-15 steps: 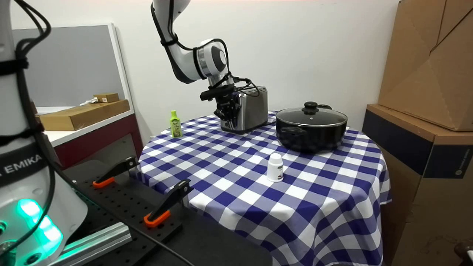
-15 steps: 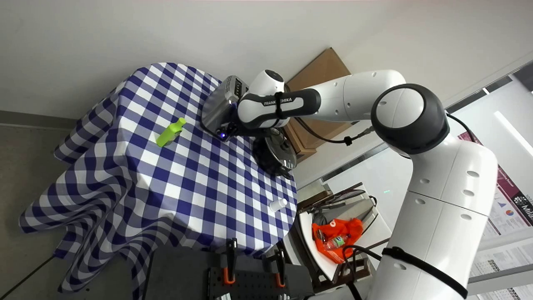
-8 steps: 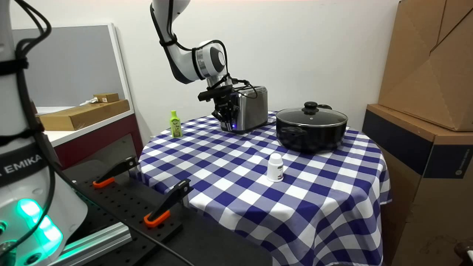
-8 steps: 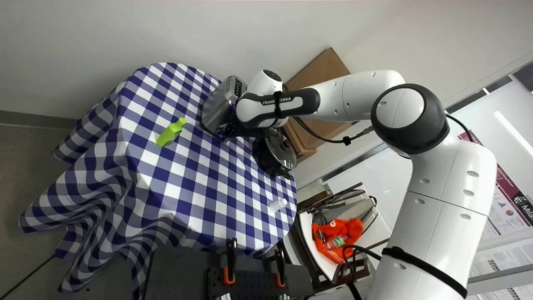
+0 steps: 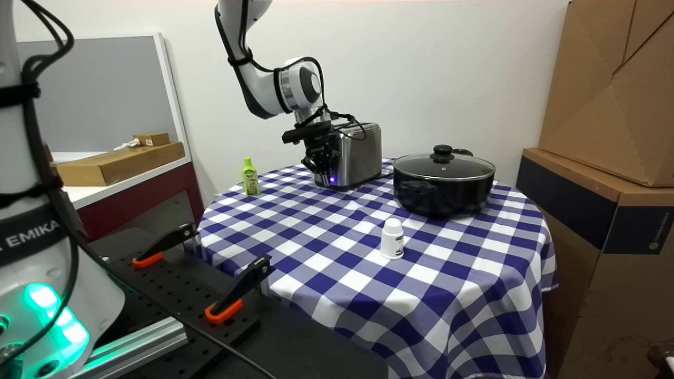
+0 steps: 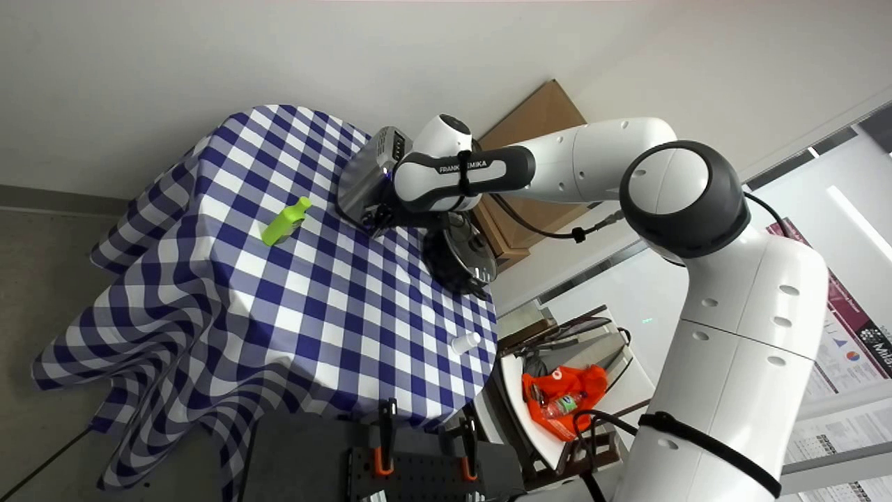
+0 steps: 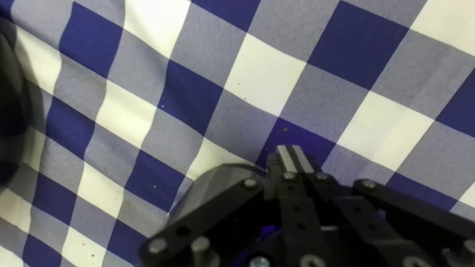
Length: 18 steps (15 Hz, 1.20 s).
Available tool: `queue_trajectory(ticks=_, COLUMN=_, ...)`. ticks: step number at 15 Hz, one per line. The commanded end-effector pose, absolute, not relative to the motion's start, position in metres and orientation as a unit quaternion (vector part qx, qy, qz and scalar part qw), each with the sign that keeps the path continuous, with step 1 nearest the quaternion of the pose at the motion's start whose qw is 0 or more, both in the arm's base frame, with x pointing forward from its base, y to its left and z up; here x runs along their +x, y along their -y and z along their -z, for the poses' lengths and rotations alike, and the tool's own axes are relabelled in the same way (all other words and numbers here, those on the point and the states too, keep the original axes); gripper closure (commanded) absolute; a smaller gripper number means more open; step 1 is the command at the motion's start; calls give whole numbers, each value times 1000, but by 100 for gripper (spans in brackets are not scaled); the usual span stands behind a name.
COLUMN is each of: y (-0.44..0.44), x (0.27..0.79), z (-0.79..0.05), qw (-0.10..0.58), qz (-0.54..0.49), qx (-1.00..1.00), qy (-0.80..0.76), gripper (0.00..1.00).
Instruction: Switch off the toaster
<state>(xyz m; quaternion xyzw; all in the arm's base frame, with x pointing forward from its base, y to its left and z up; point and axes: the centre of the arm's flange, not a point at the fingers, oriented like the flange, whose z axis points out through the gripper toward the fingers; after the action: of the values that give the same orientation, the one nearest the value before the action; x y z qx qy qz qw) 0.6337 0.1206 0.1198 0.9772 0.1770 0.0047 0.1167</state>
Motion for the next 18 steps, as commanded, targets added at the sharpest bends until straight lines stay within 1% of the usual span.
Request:
queue_trajectory(ticks=1, y=-121, x=644, z=-117, qw=117, qz=-21, qx=977, qy=-179, gripper=100)
queue_trajectory(ticks=7, y=-123, x=641, z=-117, qw=124, qz=-54, qx=972, qy=-194, gripper=100)
queue_trajectory(ticks=14, y=-129, x=630, z=-142, qw=98, qz=-130, qx=963, qy=-213, gripper=100)
queue_trajectory(ticks=18, y=-123, x=626, z=-147, qw=97, qz=-145, qx=961, qy=-214, gripper=100)
